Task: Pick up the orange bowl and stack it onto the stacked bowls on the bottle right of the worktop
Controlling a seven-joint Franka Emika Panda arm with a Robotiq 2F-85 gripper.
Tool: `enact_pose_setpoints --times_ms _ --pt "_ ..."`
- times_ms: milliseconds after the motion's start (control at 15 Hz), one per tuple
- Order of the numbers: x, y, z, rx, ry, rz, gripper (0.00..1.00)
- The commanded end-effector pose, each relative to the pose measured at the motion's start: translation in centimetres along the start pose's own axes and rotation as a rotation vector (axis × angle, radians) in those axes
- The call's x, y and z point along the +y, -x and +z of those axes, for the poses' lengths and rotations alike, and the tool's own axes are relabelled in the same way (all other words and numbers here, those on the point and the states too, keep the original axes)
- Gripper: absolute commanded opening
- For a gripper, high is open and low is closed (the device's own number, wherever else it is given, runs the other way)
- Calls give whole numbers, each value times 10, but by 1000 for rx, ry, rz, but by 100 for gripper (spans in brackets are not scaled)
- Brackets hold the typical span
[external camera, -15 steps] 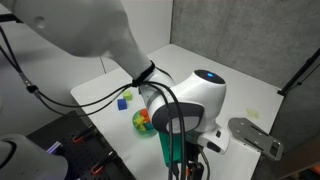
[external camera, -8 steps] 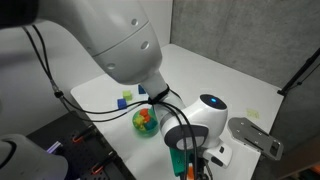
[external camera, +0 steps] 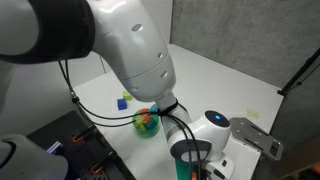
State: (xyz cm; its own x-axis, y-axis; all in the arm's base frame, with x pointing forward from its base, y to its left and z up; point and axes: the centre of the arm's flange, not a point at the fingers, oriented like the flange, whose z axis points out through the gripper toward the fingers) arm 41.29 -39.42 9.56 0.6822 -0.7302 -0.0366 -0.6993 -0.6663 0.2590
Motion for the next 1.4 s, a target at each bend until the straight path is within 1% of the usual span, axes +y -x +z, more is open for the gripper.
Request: enact_pose_setpoints --times_ms 0,200,800,867,933,1000,1067,1333 --pt "-2 -12 16 9 -14 35 100" --pt "-6 -11 24 0 -23 47 100" --pt "-12 -7 41 9 -26 55 100" --pt "-13 -7 42 8 -27 55 89" --pt "-13 -6 42 7 -27 55 73" --pt "-14 -6 43 5 -27 54 66" --pt "-14 -5 43 4 -28 54 56" --pt "-14 -5 41 5 -33 60 25"
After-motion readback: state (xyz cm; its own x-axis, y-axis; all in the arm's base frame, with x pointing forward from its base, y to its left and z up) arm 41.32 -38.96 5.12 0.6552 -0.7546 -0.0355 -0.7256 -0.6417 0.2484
